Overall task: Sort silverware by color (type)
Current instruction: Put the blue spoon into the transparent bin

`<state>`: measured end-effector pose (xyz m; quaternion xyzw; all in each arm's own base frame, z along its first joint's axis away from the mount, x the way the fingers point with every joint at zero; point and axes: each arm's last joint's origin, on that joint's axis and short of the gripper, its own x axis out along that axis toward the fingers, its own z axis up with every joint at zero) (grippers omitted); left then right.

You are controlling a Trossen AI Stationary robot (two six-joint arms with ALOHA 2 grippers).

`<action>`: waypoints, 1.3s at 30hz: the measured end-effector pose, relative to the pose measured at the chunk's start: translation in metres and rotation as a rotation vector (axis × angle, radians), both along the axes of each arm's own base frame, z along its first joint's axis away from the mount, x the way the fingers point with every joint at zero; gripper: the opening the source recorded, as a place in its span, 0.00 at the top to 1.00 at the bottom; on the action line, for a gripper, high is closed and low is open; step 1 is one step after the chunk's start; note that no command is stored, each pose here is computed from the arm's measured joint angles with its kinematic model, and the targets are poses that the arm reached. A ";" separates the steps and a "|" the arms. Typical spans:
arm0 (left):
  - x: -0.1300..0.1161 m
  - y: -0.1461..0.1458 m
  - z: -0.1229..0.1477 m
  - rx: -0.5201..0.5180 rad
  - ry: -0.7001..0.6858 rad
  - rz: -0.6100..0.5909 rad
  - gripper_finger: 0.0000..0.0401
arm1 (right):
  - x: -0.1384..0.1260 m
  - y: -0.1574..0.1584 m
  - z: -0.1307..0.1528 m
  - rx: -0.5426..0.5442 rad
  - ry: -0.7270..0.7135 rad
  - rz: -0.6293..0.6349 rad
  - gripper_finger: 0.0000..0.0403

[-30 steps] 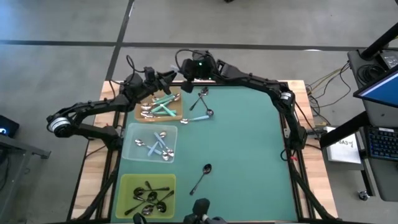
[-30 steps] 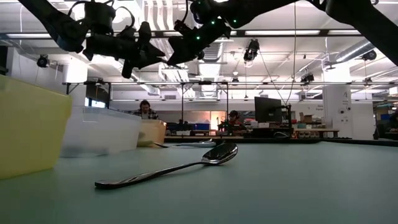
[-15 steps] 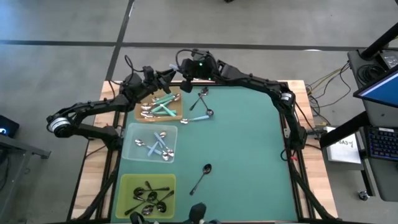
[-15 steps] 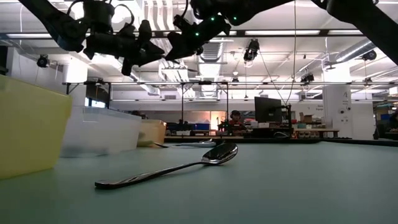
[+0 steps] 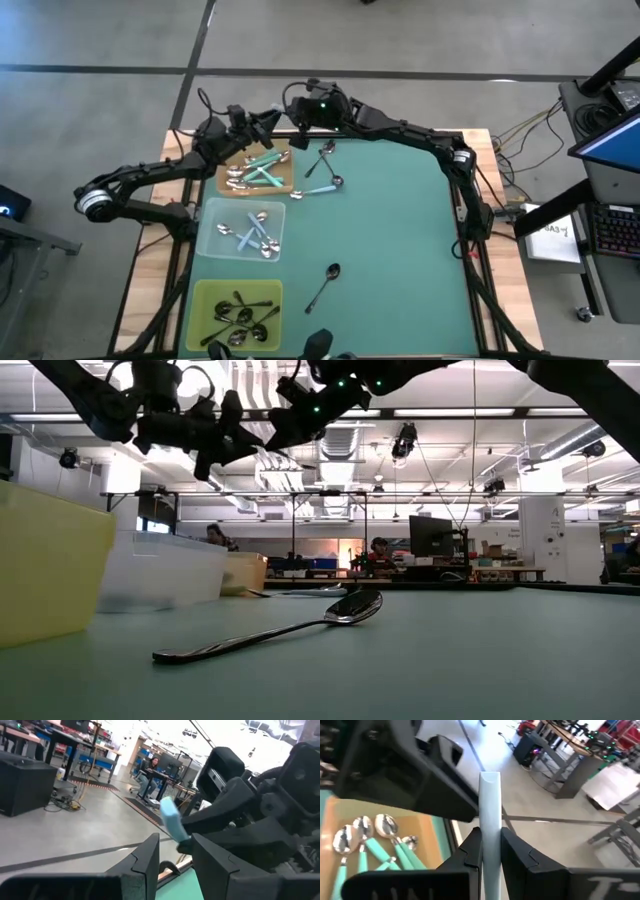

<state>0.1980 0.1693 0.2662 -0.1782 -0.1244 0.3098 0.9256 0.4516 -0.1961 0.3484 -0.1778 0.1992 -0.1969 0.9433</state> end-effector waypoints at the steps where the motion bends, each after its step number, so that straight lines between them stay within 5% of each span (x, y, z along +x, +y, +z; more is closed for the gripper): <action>1: -0.001 0.000 0.001 0.006 -0.002 0.005 0.76 | 0.000 0.001 0.001 0.004 -0.004 0.002 0.92; 12: -0.002 -0.001 0.004 0.028 -0.006 0.002 0.77 | 0.006 0.015 0.000 0.011 -0.003 0.049 0.92; 20: -0.001 -0.002 0.005 0.033 -0.007 -0.032 0.94 | 0.006 0.015 0.000 -0.005 0.007 0.037 0.92; 25: -0.001 -0.003 0.005 0.012 -0.020 -0.062 0.94 | 0.005 0.015 0.000 -0.020 0.015 0.015 0.92; 39: -0.003 0.000 -0.007 -0.059 0.074 -0.060 0.94 | -0.016 0.021 0.017 -0.007 0.102 0.002 0.60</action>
